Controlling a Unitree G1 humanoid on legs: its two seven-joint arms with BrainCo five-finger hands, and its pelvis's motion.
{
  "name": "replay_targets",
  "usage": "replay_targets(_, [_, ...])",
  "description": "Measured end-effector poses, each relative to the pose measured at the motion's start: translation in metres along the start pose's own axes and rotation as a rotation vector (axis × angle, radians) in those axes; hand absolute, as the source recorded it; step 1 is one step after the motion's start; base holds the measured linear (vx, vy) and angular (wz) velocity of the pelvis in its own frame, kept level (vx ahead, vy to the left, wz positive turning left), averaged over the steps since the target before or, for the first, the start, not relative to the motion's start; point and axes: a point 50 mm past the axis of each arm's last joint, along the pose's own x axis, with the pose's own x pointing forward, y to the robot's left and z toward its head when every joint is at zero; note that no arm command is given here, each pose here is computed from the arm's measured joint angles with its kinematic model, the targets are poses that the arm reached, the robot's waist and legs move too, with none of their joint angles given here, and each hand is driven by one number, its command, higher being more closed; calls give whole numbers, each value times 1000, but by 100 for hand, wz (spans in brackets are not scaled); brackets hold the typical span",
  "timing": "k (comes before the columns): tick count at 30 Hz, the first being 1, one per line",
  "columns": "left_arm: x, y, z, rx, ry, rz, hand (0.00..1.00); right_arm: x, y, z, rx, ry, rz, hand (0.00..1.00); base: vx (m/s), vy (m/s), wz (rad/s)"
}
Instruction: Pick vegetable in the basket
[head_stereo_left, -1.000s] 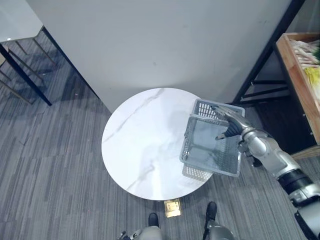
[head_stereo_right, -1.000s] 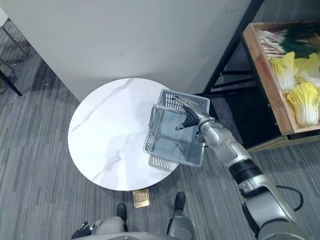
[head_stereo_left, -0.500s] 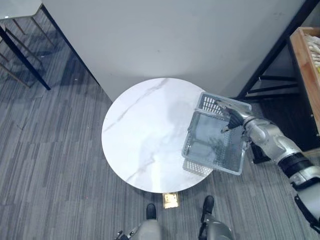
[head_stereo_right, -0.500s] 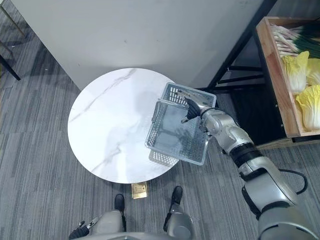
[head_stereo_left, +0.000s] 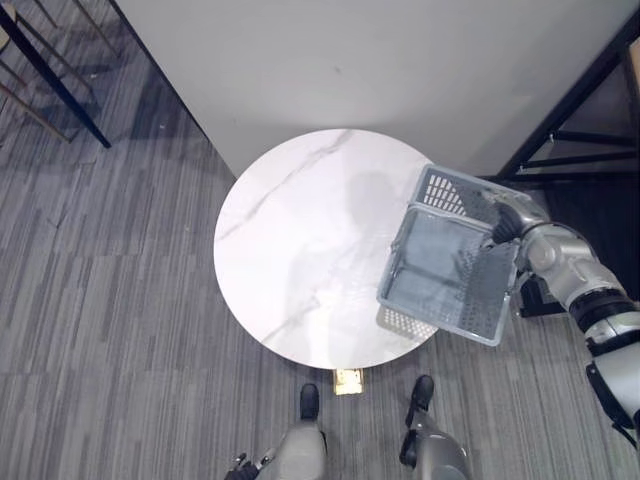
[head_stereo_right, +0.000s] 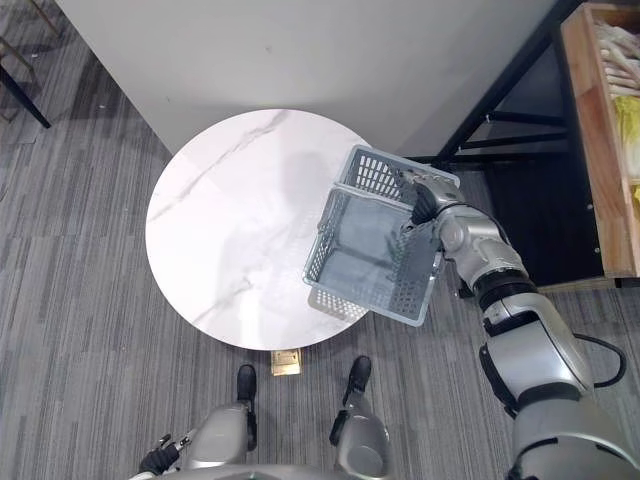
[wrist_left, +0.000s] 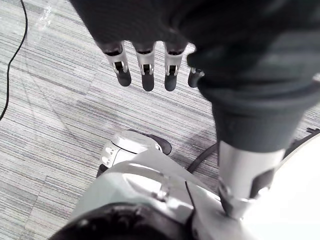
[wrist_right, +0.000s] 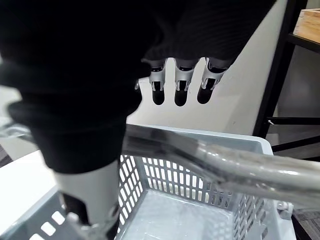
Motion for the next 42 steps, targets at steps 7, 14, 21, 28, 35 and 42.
replay_targets(7, [0,-1,2,19,-6,-5,0,-2,3,-15,-2,65,12,0,-13,13,3])
replay_targets(14, [0,-2,2,37,-4,-5,0,-4,1,-21,9,98,-10,100,-4,6,-2])
replay_targets(21, [1,-4,4,65,-7,-13,0,-8,13,-29,15,130,22,100,0,0,0])
replay_targets(28, [2,-3,7,98,-10,-18,0,-11,19,-33,74,158,4,100,0,0,0])
replay_targets(35, [2,-3,7,118,-6,-19,0,-15,32,-34,52,170,42,100,0,0,0])
replay_targets(42, [2,1,5,146,16,-9,0,-20,54,-10,-57,36,130,100,-18,-14,-5])
